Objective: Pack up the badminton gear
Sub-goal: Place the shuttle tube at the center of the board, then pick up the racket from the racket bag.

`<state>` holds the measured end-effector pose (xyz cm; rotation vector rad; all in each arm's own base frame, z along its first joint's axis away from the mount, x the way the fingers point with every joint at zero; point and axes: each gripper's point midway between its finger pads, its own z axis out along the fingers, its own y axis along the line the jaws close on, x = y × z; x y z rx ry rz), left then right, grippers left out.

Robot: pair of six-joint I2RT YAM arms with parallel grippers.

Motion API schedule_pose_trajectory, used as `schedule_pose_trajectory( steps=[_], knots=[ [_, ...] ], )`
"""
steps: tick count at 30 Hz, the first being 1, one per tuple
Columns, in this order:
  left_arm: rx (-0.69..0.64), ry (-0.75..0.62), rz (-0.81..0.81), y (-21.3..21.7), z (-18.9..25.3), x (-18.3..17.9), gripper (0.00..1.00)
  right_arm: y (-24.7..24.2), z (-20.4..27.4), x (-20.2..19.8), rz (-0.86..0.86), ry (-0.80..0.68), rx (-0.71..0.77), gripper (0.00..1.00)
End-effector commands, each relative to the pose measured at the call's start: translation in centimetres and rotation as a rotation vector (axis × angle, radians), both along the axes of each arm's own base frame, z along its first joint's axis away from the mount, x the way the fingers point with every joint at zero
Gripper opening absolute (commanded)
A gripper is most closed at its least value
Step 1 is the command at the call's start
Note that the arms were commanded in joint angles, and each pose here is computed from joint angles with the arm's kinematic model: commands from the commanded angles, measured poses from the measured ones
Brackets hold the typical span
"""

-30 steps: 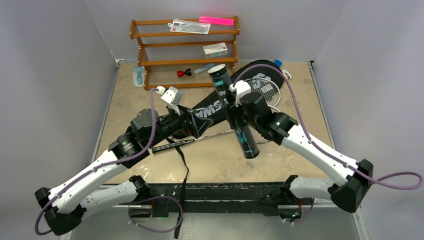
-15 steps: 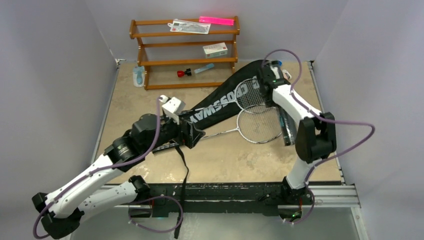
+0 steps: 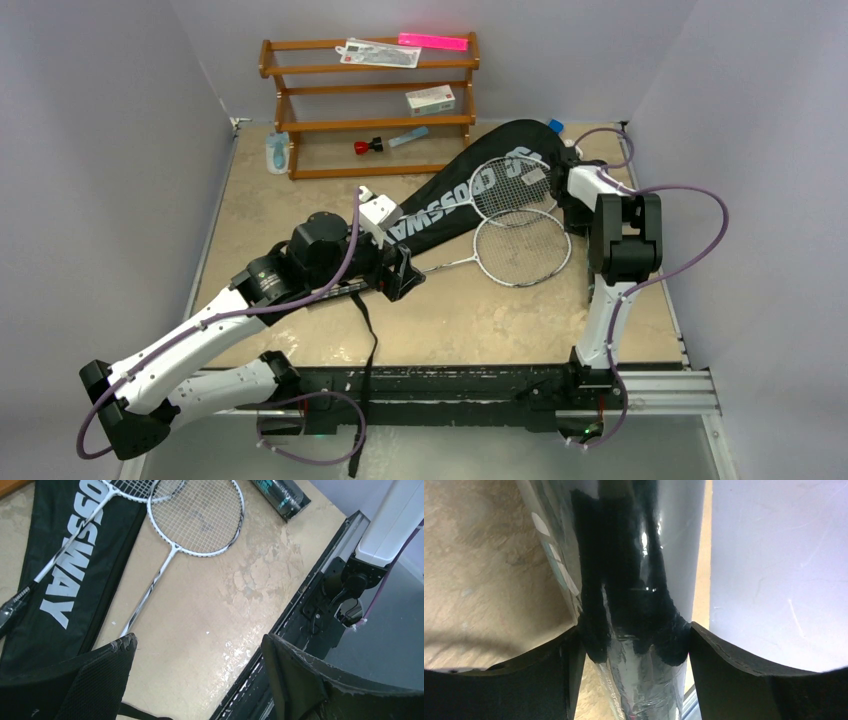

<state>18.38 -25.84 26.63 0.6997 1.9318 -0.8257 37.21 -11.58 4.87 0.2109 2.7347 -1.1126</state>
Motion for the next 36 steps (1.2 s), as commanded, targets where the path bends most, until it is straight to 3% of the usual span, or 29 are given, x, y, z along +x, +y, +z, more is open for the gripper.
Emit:
schedule_pose_trajectory(
  steps=[1,3,5,12,22,28,32,36],
  knots=[
    [-0.005,0.025,-0.026,-0.3,0.7,-0.5,0.94,1.1,3.1,1.4,-0.019,-0.154,0.064,0.74],
    [-0.006,0.047,-0.022,-0.1,0.4,-0.9,0.94,1.3,3.3,1.6,-0.002,-0.167,0.079,0.79],
    [-0.011,0.052,-0.007,0.4,0.3,-1.1,0.94,1.0,3.6,1.4,-0.027,-0.157,0.059,0.98],
    [-0.004,0.002,0.07,2.6,1.3,-0.9,0.96,2.3,6.6,2.1,-0.011,-0.25,0.072,0.99],
    [0.148,-0.12,0.162,3.6,-0.1,2.6,0.98,10.2,13.8,1.4,0.187,-0.432,0.22,0.99],
    [0.309,-0.177,0.236,3.2,-1.7,6.6,0.99,18.5,13.5,-1.4,0.339,-0.452,0.479,0.99],
    [0.458,-0.216,0.179,2.2,-4.9,8.8,1.0,23.5,15.0,-2.9,0.408,-0.543,0.699,0.99],
    [0.539,-0.06,0.1,-0.3,-9.2,9.7,0.96,27.4,16.4,-4.0,0.416,-0.686,0.921,0.99]
  ],
)
